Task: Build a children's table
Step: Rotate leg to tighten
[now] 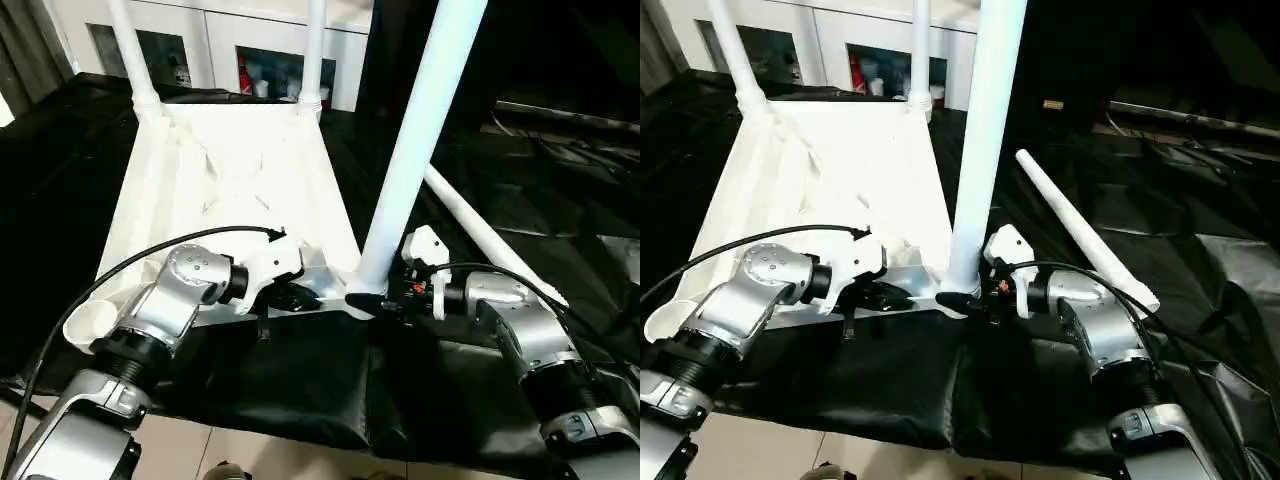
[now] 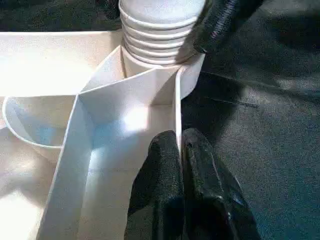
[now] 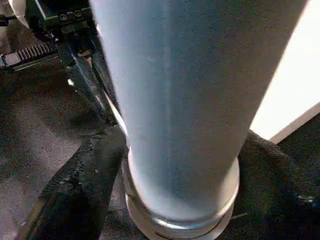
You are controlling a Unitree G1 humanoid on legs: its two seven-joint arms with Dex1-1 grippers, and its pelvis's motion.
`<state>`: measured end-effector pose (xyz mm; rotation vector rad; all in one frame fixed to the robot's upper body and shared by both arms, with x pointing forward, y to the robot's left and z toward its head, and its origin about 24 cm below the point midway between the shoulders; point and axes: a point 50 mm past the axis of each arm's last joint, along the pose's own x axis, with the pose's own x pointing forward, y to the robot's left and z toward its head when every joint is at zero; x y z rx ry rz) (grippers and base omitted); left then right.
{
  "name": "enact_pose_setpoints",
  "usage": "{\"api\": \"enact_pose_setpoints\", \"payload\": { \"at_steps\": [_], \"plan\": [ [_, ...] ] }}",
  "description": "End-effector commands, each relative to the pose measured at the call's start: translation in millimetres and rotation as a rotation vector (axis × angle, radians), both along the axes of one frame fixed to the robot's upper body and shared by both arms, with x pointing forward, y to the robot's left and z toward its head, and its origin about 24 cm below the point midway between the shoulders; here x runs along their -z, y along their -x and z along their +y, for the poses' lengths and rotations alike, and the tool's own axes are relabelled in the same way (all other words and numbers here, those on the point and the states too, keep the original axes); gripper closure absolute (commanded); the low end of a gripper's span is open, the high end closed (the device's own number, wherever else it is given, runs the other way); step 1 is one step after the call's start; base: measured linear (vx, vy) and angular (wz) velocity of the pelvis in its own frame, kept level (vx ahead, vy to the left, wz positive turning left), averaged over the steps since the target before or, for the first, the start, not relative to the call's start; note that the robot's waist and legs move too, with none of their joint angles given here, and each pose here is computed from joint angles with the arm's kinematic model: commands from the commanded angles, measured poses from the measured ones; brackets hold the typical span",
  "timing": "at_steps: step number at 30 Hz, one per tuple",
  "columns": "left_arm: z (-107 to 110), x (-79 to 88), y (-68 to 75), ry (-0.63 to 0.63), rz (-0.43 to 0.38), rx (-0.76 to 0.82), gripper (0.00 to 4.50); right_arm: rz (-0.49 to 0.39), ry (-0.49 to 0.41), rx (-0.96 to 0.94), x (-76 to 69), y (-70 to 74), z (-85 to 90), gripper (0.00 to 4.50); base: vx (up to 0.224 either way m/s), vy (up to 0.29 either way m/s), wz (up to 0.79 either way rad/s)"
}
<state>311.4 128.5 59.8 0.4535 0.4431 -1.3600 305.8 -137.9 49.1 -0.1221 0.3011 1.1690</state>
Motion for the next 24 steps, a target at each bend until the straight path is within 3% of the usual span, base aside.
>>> {"api": "enact_pose_setpoints", "payload": {
  "at_steps": [1, 5, 10, 16, 18, 22, 24],
  "plan": [
    [-12, -4.9, 2.4, 0.053, -0.007, 0.042, 4.50, 0.009, -0.016, -0.037, 0.7, 5.0, 3.1, 1.26, 0.000, 0.000, 0.00],
    [-12, -5.1, 2.4, 0.053, -0.006, 0.040, 4.50, 0.015, -0.017, -0.042, 2.1, 7.3, 3.7, 1.63, 0.000, 0.000, 0.00],
    [-12, -4.2, -0.6, 0.054, -0.014, 0.003, 4.50, 0.030, -0.019, 0.000, 8.1, 9.1, 4.7, 1.79, 0.000, 0.000, 0.00],
    [-19, -0.2, -20.7, 0.018, -0.082, -0.206, 4.50, 0.046, 0.096, 0.295, 34.3, -3.4, 7.0, 1.82, 0.000, 0.000, 0.00],
    [-30, 0.6, -33.4, 0.011, -0.107, -0.351, 4.50, 0.108, 0.082, 0.505, 46.5, -10.1, 16.3, 1.82, 0.000, 0.000, 0.00],
    [-53, 1.4, -37.6, 0.007, -0.099, -0.418, 4.50, 0.207, 0.027, 0.738, 54.4, -18.8, 35.0, 1.82, 0.000, 0.000, 0.00],
    [-68, 2.3, -34.7, 0.008, -0.098, -0.395, 4.50, 0.202, 0.042, 0.764, 55.1, -21.6, 47.3, 1.82, 0.000, 0.000, 0.00]
  ]
}}
